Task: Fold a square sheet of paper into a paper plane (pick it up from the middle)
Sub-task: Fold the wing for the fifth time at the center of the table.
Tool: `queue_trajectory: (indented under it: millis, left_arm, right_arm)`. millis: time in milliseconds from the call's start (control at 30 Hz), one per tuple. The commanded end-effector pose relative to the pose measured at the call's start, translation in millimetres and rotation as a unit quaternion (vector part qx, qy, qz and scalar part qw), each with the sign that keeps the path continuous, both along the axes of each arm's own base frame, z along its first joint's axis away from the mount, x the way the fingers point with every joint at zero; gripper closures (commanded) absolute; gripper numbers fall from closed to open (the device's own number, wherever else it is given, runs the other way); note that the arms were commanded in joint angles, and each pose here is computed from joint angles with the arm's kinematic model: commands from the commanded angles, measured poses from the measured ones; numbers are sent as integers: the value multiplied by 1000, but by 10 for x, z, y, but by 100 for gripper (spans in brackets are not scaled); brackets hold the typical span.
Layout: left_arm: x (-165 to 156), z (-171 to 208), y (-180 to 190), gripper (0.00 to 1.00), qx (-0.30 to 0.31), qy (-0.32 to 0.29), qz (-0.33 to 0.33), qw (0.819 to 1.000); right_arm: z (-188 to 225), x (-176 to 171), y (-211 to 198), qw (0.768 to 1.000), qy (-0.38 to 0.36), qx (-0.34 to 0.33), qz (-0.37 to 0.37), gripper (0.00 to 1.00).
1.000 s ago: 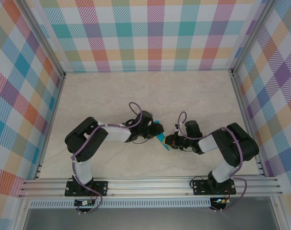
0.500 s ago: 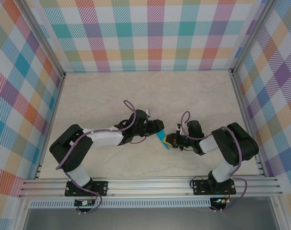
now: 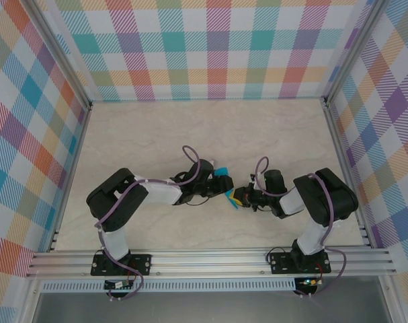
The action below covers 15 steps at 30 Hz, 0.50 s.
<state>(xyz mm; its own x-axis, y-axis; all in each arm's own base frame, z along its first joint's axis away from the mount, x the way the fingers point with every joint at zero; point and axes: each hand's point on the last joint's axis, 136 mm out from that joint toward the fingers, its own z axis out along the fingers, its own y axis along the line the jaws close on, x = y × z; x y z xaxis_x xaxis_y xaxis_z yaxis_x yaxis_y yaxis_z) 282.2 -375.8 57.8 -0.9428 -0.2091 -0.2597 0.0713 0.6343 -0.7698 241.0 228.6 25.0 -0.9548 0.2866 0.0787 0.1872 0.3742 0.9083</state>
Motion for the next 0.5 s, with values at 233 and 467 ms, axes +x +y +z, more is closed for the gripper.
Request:
queue_trajectory:
  millis: [233,467]
  left_arm:
    - [94,-71,-173,52,2,-4,-12,1000]
    - [32,-351,-112,55,29,31,-8,999]
  right_arm:
    - [-187,-105,-76,999,41,-12,-11,100]
    - [-242,-135,-98,998,54,-31,-6,97]
